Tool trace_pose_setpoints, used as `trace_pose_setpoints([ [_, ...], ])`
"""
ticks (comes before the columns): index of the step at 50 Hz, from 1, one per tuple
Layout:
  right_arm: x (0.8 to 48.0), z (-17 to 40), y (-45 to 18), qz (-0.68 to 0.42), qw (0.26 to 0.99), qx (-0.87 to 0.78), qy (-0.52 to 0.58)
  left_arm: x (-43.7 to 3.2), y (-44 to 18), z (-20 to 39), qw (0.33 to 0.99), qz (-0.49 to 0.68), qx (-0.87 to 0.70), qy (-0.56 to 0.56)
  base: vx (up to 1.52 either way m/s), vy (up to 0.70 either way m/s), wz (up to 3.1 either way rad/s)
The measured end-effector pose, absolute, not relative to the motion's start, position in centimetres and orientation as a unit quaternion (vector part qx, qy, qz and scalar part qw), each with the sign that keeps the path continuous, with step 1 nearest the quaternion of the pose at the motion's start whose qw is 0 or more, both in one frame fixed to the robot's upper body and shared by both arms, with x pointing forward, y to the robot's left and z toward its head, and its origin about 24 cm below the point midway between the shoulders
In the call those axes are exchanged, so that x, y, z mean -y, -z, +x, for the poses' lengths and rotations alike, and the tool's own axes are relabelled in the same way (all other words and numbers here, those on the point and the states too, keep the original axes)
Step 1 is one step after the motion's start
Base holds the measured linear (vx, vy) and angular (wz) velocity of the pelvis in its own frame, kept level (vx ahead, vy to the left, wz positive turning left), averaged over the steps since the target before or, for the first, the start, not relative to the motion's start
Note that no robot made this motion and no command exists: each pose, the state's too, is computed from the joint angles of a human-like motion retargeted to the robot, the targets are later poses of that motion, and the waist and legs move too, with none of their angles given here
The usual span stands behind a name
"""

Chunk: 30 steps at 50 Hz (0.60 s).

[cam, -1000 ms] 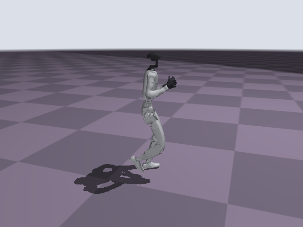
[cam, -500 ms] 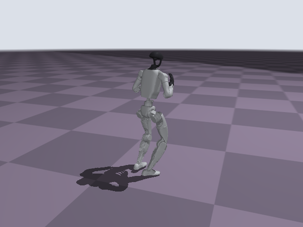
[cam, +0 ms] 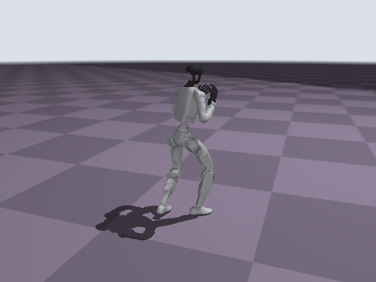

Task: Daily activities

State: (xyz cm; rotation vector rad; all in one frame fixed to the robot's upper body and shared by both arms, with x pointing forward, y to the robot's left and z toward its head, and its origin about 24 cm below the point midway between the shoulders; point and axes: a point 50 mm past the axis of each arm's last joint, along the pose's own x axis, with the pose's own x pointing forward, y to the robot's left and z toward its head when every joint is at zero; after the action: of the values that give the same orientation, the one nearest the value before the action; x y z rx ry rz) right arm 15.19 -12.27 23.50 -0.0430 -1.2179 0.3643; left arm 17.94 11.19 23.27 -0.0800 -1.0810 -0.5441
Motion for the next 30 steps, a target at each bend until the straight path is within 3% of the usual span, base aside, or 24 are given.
trace_pose_setpoints([
  [15,11.9,13.5,-25.2,0.037,0.763,0.62,-0.181,-11.4,-23.3,18.0,0.828,-0.064,0.49,0.263,0.46,-0.17,-0.54],
  [30,10.8,12.5,-26.2,0.061,0.724,0.652,-0.22,-10.2,-25.1,16.2,0.775,-0.108,0.553,0.286,0.42,-0.01,-0.26],
])
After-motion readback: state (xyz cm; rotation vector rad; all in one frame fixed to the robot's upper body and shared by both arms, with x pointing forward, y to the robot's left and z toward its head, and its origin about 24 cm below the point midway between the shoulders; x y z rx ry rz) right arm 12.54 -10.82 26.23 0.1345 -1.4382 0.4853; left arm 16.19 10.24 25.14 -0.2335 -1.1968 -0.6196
